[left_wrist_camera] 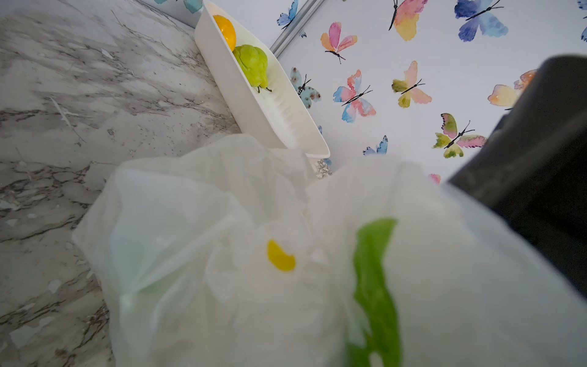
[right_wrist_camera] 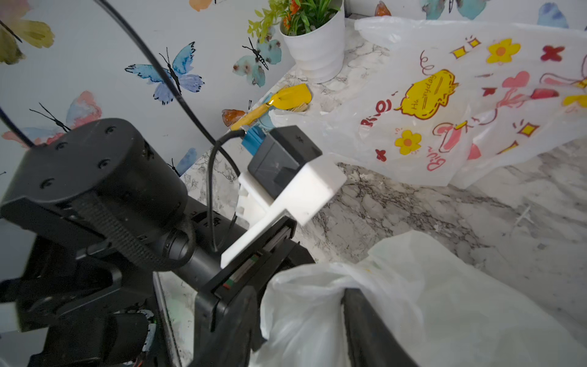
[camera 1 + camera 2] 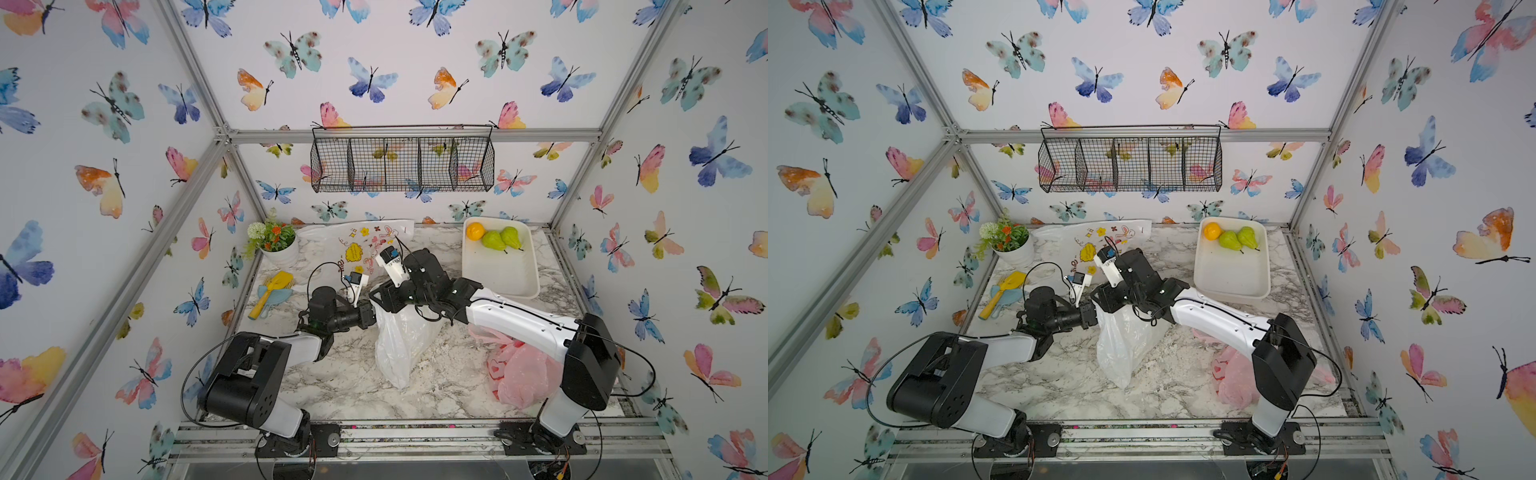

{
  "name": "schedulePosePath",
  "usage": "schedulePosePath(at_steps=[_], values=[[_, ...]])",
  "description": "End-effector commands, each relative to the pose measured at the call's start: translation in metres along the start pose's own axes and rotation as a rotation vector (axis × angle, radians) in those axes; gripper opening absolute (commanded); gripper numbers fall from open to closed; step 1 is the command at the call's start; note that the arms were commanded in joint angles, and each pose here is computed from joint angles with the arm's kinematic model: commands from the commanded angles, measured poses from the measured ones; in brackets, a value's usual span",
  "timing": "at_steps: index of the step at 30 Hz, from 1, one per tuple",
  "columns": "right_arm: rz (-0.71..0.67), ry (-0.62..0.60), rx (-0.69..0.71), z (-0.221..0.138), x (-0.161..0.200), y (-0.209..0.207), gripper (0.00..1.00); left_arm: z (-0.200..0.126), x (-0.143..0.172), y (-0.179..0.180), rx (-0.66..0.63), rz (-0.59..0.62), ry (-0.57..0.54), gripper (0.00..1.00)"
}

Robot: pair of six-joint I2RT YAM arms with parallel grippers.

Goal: Place the pears into plastic bags & tie knots
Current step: Tie the plastic bag at the center of the board.

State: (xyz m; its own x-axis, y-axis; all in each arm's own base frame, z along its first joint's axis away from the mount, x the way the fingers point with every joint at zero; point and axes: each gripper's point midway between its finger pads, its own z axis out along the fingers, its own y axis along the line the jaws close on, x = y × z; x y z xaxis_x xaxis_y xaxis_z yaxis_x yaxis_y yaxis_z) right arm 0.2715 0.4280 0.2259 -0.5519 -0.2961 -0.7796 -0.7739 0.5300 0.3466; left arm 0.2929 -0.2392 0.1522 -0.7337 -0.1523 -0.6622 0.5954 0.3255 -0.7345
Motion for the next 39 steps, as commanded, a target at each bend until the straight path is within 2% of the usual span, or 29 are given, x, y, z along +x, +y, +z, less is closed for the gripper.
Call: schedulePosePath(at_steps=[1, 3, 5, 8, 10, 12, 14, 20, 22, 24, 27, 31, 34, 36, 39], values=[[-0.024, 0.046, -0.124, -0.032, 0.011, 0.013, 0.56, 0.002, -0.010, -0.010, 0.035, 0.022, -0.020, 0.00], [0.010, 0.029, -0.125, -0.056, 0.004, -0.003, 0.56, 0.003, -0.013, -0.010, 0.036, 0.028, -0.020, 0.00], [0.068, -0.028, -0.049, -0.080, -0.003, -0.038, 0.53, 0.005, -0.016, -0.011, 0.038, 0.030, -0.019, 0.00], [0.097, -0.024, 0.132, -0.095, 0.010, -0.091, 0.31, 0.007, -0.018, -0.010, 0.040, 0.034, -0.010, 0.00], [0.088, 0.053, 0.181, -0.087, 0.029, -0.104, 0.26, 0.009, -0.020, -0.009, 0.042, 0.034, -0.002, 0.00], [0.108, 0.072, 0.136, -0.080, 0.037, -0.099, 0.26, 0.011, -0.021, -0.010, 0.050, 0.034, 0.005, 0.00], [0.127, 0.039, 0.060, -0.075, 0.038, -0.087, 0.25, 0.013, -0.021, -0.008, 0.050, 0.027, 0.012, 0.00], [0.106, 0.022, -0.123, -0.054, 0.036, -0.029, 0.24, 0.019, -0.019, -0.008, 0.043, 0.021, 0.010, 0.00], [0.118, 0.024, -0.153, -0.044, 0.039, -0.016, 0.26, 0.020, -0.022, -0.011, 0.047, 0.010, -0.018, 0.00], [0.131, 0.022, -0.169, -0.035, 0.042, -0.007, 0.32, 0.022, -0.026, -0.020, 0.078, -0.013, -0.054, 0.00], [0.154, 0.011, -0.121, -0.029, 0.043, -0.010, 0.38, 0.024, -0.034, -0.037, 0.144, -0.042, -0.108, 0.00], [0.119, -0.022, -0.049, -0.040, 0.038, -0.019, 0.48, 0.030, -0.030, -0.047, 0.188, -0.070, -0.100, 0.00], [0.058, 0.058, 0.005, -0.044, 0.048, -0.029, 0.57, 0.030, -0.022, -0.045, 0.186, -0.087, -0.087, 0.00], [0.046, 0.114, 0.006, -0.050, 0.055, -0.035, 0.58, 0.029, -0.021, -0.045, 0.189, -0.093, -0.083, 0.00], [0.047, 0.123, 0.028, -0.068, 0.058, -0.051, 0.56, 0.030, -0.023, -0.047, 0.196, -0.094, -0.081, 0.00]])
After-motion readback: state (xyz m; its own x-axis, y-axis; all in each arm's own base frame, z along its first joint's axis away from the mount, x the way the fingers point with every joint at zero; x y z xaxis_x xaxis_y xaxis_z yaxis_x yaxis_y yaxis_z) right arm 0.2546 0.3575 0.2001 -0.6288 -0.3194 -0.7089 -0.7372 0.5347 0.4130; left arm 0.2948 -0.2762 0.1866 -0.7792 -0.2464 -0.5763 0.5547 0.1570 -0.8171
